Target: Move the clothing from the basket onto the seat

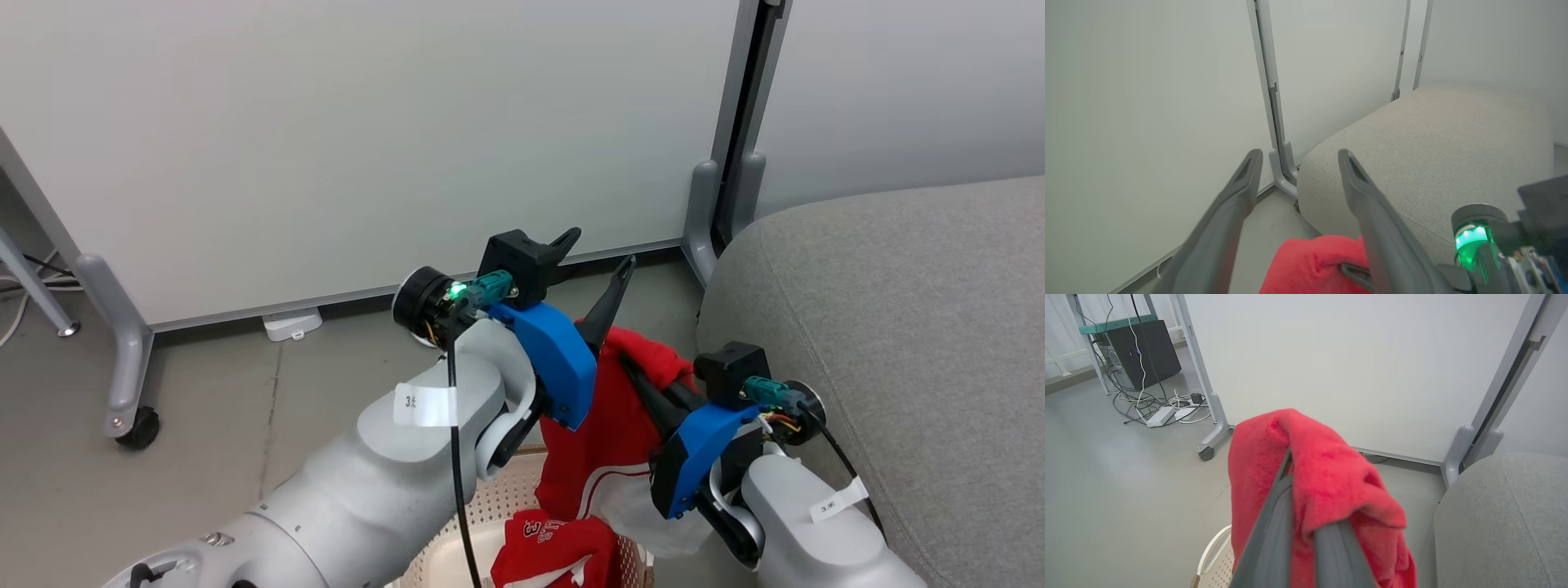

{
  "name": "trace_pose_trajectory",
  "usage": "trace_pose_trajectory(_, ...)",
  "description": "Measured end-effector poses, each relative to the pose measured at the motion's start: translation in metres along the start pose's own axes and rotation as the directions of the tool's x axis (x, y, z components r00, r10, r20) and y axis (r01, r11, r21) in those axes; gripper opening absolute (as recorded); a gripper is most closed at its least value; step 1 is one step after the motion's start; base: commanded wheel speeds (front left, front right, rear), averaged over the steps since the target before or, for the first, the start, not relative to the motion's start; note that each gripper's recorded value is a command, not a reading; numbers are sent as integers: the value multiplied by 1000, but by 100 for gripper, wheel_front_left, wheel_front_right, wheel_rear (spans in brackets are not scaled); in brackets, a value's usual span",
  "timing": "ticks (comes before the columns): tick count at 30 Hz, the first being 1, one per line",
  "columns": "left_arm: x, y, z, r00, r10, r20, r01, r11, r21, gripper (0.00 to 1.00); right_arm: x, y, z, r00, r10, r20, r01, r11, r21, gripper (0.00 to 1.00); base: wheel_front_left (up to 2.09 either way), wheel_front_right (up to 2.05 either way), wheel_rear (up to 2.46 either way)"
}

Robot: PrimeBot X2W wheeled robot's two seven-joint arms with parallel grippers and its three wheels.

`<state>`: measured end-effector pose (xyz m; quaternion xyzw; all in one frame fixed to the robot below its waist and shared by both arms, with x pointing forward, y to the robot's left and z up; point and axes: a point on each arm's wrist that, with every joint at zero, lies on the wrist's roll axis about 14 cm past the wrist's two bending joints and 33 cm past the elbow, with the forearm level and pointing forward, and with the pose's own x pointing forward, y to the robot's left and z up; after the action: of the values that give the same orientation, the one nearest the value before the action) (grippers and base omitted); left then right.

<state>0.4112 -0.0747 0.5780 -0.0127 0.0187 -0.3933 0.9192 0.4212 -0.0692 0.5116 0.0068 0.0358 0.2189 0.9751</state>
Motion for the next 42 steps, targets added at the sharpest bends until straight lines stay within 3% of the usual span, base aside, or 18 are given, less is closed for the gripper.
trace_pose_trajectory(7,-9,22,-13,998,59,18,-58,997,-44,100,8,-9,5,1000,-12,20,12,1000,3,0,0,0,0)
trace_pose_trajectory(14,-45,45,-35,990,129,59,-125,990,-68,100,14,-16,12,999,-17,51,17,1000,0,0,0,0,0)
trace_pose_trajectory(29,-100,62,-70,965,247,89,-234,963,-133,100,12,-28,11,997,-50,54,50,999,13,0,0,0,0)
trace_pose_trajectory(42,-98,59,-76,965,250,83,-239,963,-128,100,-5,-38,14,993,-103,60,102,994,34,0,0,0,0)
